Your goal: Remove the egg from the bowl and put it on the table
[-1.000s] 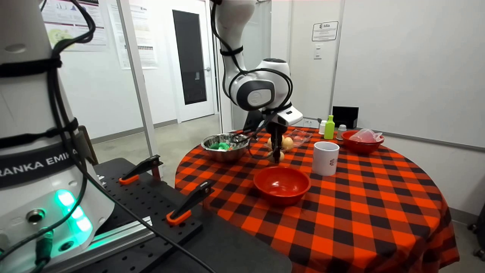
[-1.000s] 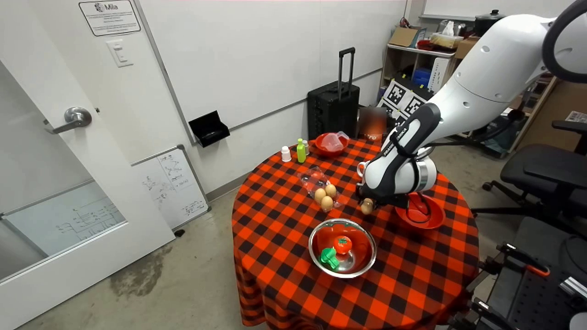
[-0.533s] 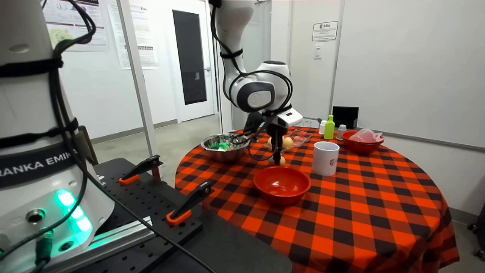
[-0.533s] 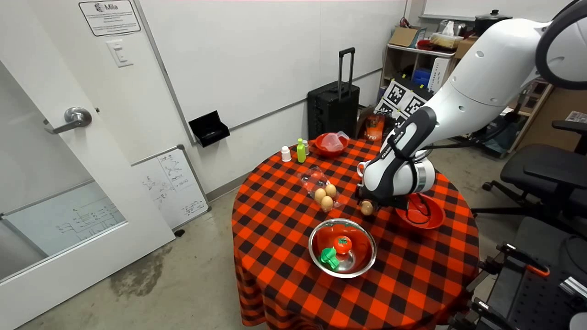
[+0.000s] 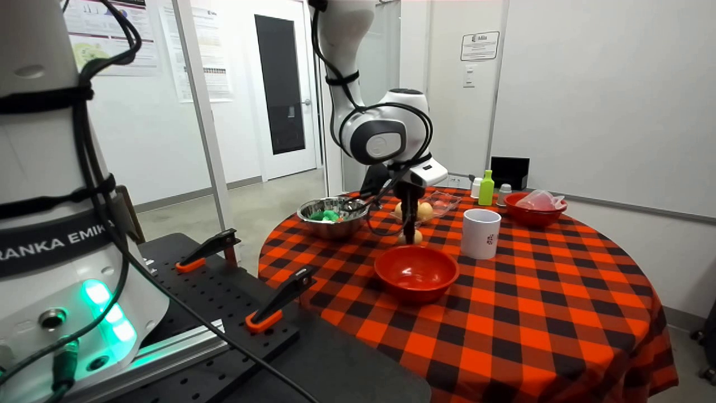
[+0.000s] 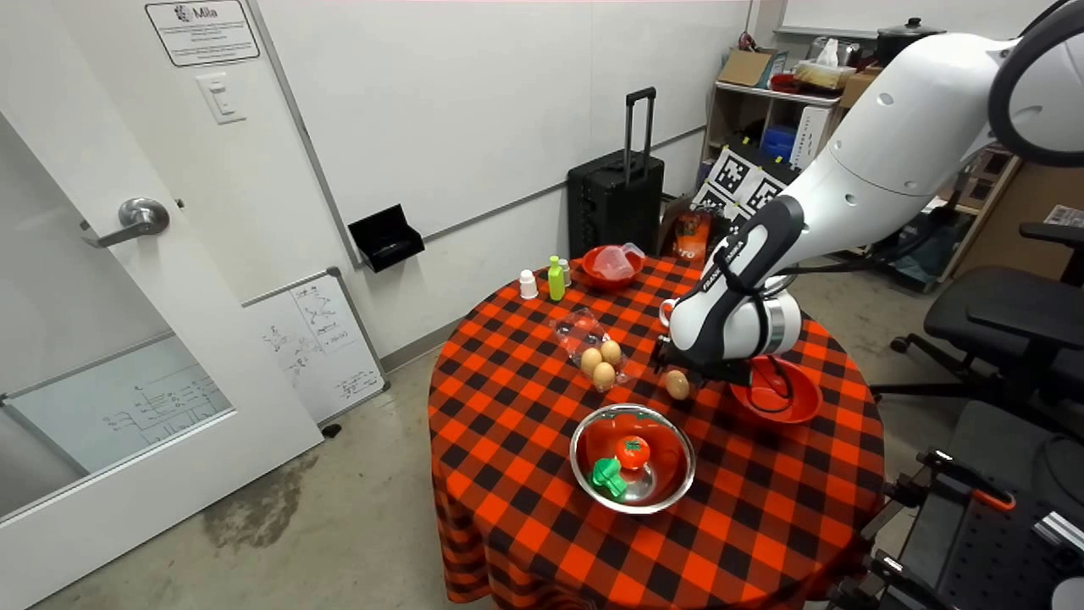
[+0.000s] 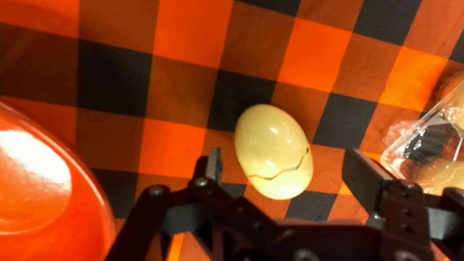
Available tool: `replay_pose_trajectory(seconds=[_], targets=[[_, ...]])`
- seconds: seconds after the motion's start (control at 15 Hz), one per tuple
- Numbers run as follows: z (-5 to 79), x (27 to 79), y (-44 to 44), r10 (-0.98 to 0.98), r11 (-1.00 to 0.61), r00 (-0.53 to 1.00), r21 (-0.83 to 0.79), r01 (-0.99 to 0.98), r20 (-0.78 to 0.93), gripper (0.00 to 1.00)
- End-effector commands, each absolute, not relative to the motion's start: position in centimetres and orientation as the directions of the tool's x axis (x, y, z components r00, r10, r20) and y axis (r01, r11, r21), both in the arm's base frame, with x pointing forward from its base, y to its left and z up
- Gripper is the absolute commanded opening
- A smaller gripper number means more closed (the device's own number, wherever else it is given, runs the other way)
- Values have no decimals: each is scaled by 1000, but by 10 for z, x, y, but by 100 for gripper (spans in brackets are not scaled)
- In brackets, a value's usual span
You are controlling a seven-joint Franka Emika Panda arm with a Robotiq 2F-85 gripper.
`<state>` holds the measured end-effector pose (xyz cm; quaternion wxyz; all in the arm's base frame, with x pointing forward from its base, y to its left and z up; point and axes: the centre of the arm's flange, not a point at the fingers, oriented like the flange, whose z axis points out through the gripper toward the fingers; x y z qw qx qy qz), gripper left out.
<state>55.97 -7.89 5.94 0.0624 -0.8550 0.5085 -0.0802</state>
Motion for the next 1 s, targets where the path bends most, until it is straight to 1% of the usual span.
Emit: replay_pose_trajectory(seconds=[0.0, 0.07, 0.13, 0.2, 0.33, 0.47, 0.53, 0.73, 0.93], targets=[[78, 562, -78, -890, -455, 450, -208, -866, 72, 95], [87, 560, -78, -892, -452, 446, -215, -866, 75, 97], [99, 558, -78, -892, -451, 445, -227, -863, 82, 97], [110, 557, -78, -893, -450, 442, -237, -861, 90, 100], [138, 552, -76, -890, -455, 444, -260, -852, 104, 100], [166, 547, -70, -883, -464, 462, -302, -833, 81, 100], [131, 566, -76, -887, -461, 450, -273, -844, 107, 100], [159, 560, -68, -886, -461, 452, -302, -834, 104, 100], [158, 556, -68, -886, -461, 452, -296, -837, 100, 100]])
